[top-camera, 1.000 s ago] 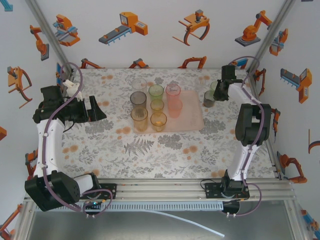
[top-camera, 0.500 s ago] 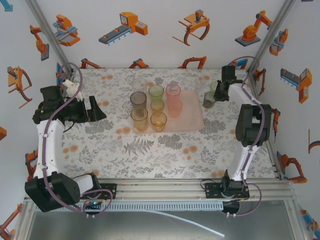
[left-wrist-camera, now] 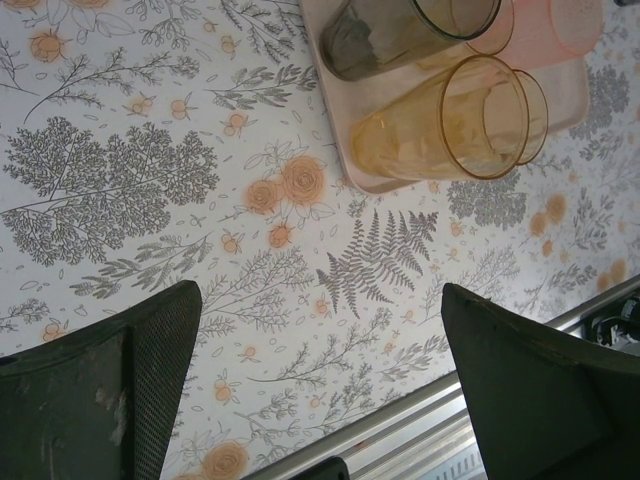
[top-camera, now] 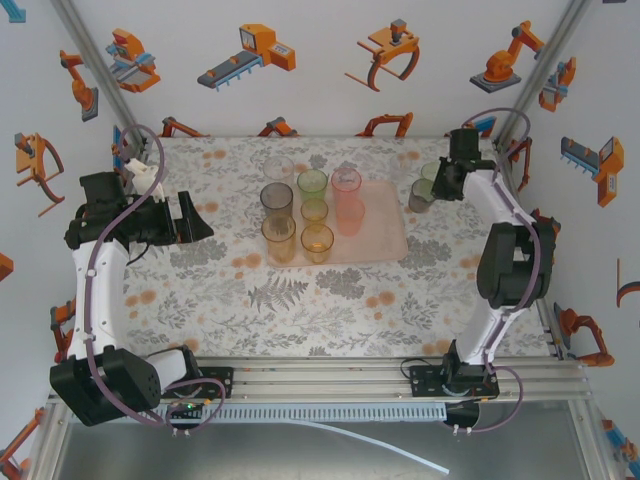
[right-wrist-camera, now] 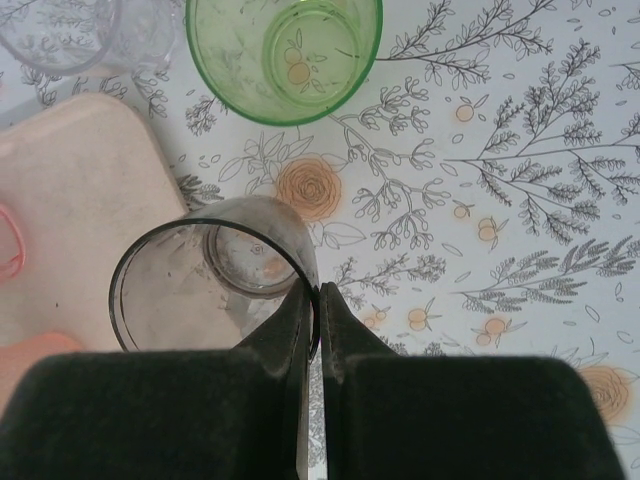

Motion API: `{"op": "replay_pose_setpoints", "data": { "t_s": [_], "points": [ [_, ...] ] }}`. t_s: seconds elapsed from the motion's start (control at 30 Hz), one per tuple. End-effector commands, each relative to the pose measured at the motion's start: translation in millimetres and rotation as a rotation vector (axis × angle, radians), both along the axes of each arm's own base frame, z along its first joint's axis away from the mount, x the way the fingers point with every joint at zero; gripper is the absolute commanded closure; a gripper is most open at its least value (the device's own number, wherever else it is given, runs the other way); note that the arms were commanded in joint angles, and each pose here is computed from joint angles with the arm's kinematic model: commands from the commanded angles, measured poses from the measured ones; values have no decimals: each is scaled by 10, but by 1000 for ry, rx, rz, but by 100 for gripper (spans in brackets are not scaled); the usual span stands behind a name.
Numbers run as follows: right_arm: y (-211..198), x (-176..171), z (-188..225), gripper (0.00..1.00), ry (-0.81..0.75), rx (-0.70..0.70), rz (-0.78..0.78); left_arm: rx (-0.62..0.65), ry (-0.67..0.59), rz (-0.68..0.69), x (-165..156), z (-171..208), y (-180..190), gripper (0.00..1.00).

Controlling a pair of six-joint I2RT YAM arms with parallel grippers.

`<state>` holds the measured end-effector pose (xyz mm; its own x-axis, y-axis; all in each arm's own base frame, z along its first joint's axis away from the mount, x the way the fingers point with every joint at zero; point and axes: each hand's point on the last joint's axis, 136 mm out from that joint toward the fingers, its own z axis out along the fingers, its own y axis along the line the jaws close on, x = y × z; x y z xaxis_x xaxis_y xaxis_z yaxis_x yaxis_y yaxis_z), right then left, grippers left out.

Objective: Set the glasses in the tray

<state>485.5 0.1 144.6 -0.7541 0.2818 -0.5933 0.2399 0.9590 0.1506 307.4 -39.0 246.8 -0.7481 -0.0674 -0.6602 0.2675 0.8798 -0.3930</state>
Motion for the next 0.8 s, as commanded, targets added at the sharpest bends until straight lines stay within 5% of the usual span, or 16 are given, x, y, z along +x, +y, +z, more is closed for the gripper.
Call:
{"op": "replay_pose_setpoints", "data": {
  "t_s": [0.0,0.77],
  "points": [
    [49,-164,223,94,-30,28,7,-25,-31,-10,-2,108,-39,3],
    [1453,-1135,431,93,-49,-5,270,-32,-38,-33,14,128,-113,3]
  ]
}}
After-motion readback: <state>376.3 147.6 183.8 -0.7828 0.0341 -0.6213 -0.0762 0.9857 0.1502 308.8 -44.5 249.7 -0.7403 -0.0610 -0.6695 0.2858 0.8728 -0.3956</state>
